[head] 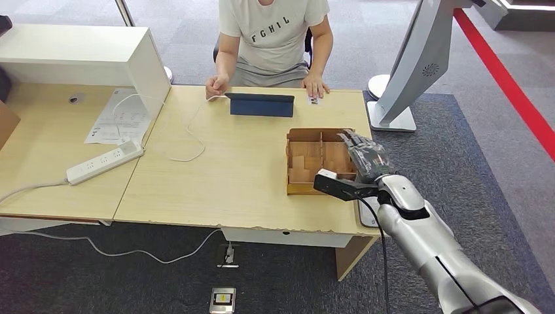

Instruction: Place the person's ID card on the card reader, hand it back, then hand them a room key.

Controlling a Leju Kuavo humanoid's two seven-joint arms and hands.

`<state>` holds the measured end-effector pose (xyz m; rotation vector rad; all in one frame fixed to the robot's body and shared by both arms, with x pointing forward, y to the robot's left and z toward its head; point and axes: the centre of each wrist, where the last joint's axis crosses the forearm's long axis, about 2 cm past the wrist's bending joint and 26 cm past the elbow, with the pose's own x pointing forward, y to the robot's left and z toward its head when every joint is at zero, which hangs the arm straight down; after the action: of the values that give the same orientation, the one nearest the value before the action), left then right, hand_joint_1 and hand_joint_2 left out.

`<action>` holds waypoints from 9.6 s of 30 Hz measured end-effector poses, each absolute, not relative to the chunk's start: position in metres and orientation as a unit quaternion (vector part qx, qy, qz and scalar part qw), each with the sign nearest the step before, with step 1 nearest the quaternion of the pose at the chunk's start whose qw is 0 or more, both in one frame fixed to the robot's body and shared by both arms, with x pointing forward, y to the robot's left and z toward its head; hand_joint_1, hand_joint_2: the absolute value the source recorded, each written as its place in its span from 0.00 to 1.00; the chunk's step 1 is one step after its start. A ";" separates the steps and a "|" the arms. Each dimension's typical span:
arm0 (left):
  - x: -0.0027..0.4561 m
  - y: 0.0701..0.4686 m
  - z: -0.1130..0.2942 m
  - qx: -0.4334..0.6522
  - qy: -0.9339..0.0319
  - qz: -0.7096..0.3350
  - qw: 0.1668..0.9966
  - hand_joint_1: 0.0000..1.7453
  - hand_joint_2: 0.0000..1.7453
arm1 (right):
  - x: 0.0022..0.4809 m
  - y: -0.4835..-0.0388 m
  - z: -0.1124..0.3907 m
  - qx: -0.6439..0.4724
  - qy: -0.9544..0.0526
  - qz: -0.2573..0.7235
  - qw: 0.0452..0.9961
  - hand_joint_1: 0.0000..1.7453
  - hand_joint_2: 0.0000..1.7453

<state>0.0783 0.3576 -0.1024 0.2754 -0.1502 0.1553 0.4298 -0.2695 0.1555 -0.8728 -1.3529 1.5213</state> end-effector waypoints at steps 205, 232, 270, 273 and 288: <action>0.076 0.358 -0.103 0.133 -0.088 0.057 0.985 0.00 0.00 | 0.421 -0.260 0.144 -0.409 -0.645 0.539 0.355 1.00 1.00; 0.077 0.355 -0.103 0.121 -0.100 0.042 0.987 0.00 0.00 | 0.482 -0.187 0.275 -0.473 -0.610 0.562 0.297 1.00 1.00; 0.076 0.349 -0.104 0.116 -0.054 0.046 0.991 0.00 0.00 | 0.480 -0.187 0.257 -0.483 -0.583 0.597 0.266 0.00 0.00; 0.076 0.349 -0.104 0.116 -0.063 0.046 0.990 0.00 0.00 | 0.486 -0.212 0.263 -0.486 -0.597 0.572 0.283 0.00 0.00; 0.068 0.358 -0.104 0.146 -0.043 0.092 0.984 0.00 0.00 | 0.401 -0.537 0.191 -0.528 -0.389 0.263 0.708 0.00 0.00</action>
<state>0.0680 0.3577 -0.1041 0.2930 -0.0874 0.1841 0.4005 -0.5372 0.1909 -1.1717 -0.8629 0.5839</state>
